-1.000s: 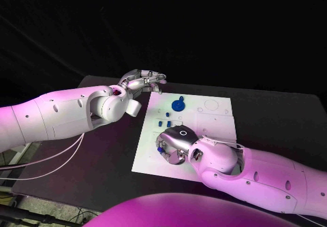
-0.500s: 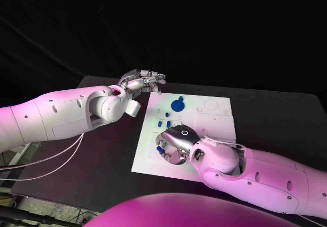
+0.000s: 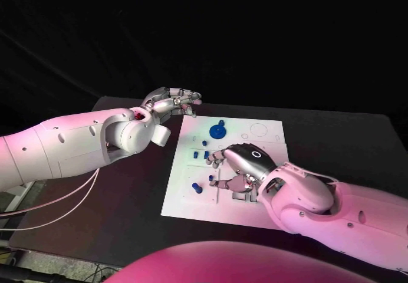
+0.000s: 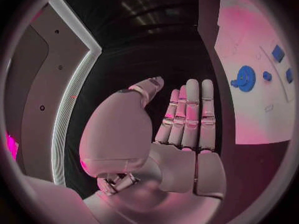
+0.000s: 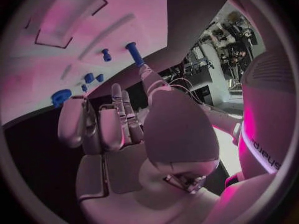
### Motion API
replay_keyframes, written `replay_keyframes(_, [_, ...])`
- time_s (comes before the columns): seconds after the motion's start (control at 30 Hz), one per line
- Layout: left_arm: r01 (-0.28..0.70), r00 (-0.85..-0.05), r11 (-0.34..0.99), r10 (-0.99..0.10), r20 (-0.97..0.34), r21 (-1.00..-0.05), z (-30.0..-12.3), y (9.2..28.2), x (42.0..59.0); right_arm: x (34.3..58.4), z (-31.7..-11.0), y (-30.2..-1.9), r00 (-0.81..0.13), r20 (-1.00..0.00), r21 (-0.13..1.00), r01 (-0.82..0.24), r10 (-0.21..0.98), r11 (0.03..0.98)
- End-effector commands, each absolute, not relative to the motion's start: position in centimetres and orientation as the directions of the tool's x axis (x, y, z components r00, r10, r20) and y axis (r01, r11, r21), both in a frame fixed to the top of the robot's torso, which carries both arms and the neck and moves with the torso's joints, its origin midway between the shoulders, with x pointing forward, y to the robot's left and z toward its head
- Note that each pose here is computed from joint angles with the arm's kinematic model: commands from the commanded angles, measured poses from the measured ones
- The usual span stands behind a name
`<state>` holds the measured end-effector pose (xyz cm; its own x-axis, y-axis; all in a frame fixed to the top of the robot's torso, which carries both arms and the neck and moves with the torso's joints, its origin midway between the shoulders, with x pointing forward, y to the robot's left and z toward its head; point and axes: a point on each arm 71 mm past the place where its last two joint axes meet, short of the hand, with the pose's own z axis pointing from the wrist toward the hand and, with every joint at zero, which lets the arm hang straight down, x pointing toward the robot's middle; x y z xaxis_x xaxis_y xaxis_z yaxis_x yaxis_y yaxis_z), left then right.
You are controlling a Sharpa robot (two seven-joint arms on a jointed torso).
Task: Assemble the parts on the task board
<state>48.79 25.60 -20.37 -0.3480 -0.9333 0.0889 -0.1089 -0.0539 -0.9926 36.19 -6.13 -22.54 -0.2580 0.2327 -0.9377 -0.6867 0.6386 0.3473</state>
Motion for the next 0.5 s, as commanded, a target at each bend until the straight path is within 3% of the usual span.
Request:
replay_keyframes(0.03, [-0.104,-0.361,-0.058,-0.928,0.093,-0.993,-20.3,25.6,48.8,36.7,-21.7,-7.5,-0.365,-0.870,0.492,-0.617,0.331,0.614])
replay_keyframes(0.27, [-0.104,-0.357,-0.057,-0.930,0.091,-0.993,-20.4,25.8,48.8,38.3,-20.5,-13.1,-0.442,-0.796,0.594,-0.438,0.413,0.675])
replay_keyframes(0.5, [-0.106,-0.359,-0.059,-0.929,0.094,-0.993,-20.5,25.7,48.6,38.8,-21.2,-18.6,-0.455,-0.781,0.571,-0.243,0.428,0.784])
